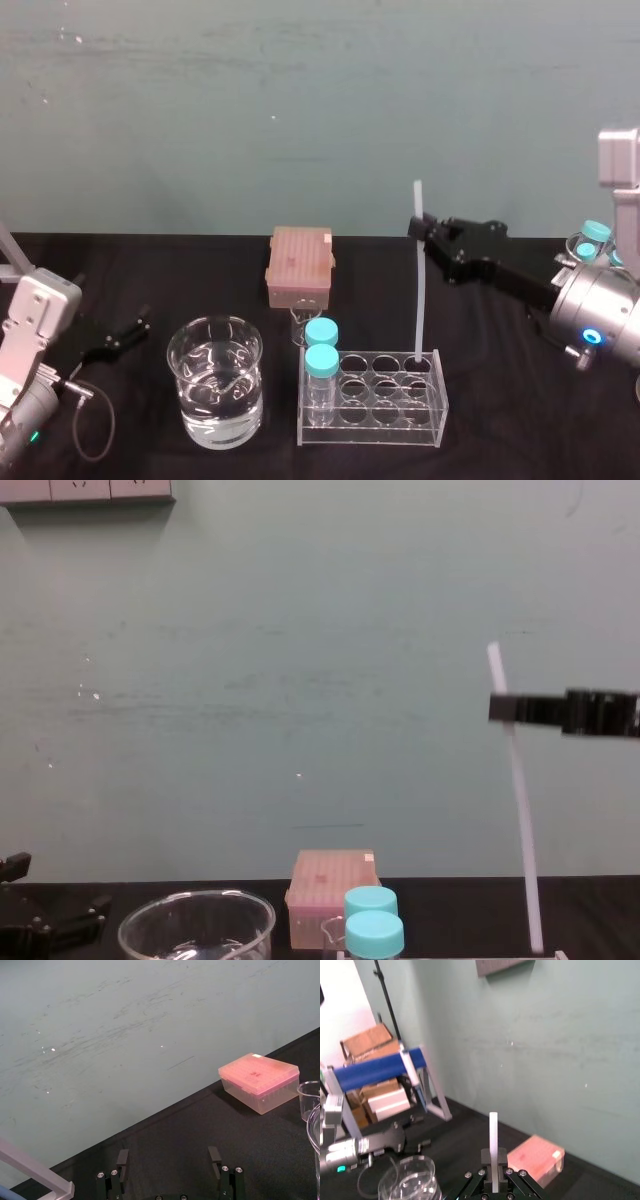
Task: Pick up the stirring rod with one hand, then place it down.
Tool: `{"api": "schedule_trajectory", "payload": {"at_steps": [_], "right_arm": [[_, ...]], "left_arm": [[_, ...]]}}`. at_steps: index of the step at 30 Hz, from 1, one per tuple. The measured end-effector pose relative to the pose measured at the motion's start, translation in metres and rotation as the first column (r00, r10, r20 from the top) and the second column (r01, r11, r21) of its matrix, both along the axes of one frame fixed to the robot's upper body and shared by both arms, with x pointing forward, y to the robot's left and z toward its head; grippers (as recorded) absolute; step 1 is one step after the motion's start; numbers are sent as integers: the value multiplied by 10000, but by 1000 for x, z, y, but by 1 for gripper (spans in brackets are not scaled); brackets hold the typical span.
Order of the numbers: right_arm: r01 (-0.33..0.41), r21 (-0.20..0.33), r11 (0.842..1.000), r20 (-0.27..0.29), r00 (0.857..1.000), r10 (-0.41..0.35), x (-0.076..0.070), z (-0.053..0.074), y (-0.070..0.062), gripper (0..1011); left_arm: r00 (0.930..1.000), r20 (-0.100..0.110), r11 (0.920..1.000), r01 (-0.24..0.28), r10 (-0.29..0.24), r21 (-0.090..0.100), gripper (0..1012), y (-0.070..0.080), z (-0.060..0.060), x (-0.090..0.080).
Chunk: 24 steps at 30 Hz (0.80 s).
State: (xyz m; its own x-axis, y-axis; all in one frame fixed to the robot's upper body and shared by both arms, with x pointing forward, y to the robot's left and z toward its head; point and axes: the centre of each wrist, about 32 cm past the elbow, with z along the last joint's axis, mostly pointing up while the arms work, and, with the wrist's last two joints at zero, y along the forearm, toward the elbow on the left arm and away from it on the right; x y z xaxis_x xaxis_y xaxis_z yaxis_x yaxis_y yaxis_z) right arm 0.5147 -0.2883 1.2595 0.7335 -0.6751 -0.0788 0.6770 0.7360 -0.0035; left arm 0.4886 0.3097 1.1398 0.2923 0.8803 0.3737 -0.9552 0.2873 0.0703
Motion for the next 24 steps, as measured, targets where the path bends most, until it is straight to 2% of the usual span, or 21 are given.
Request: {"api": "schedule_trajectory", "payload": {"at_steps": [4, 10, 19, 24], "right_arm": [[166, 343, 9993, 396, 9991, -180, 3, 9, -2, 64], [560, 575, 9968, 1094, 9921, -620, 11, 20, -3, 64], [1317, 485, 9901, 2034, 9692, -1388, 31, 23, -1, 64], [1472, 563, 9875, 2304, 9605, -1563, 34, 22, 3, 64]], "left_arm": [[10000, 0, 10000, 0, 0, 0, 1004, 0, 0, 0], [10000, 1, 10000, -1, 1, 0, 1004, 0, 0, 0], [10000, 0, 10000, 0, 0, 0, 1005, 0, 0, 0], [10000, 0, 10000, -1, 1, 0, 1005, 0, 0, 0]]}}
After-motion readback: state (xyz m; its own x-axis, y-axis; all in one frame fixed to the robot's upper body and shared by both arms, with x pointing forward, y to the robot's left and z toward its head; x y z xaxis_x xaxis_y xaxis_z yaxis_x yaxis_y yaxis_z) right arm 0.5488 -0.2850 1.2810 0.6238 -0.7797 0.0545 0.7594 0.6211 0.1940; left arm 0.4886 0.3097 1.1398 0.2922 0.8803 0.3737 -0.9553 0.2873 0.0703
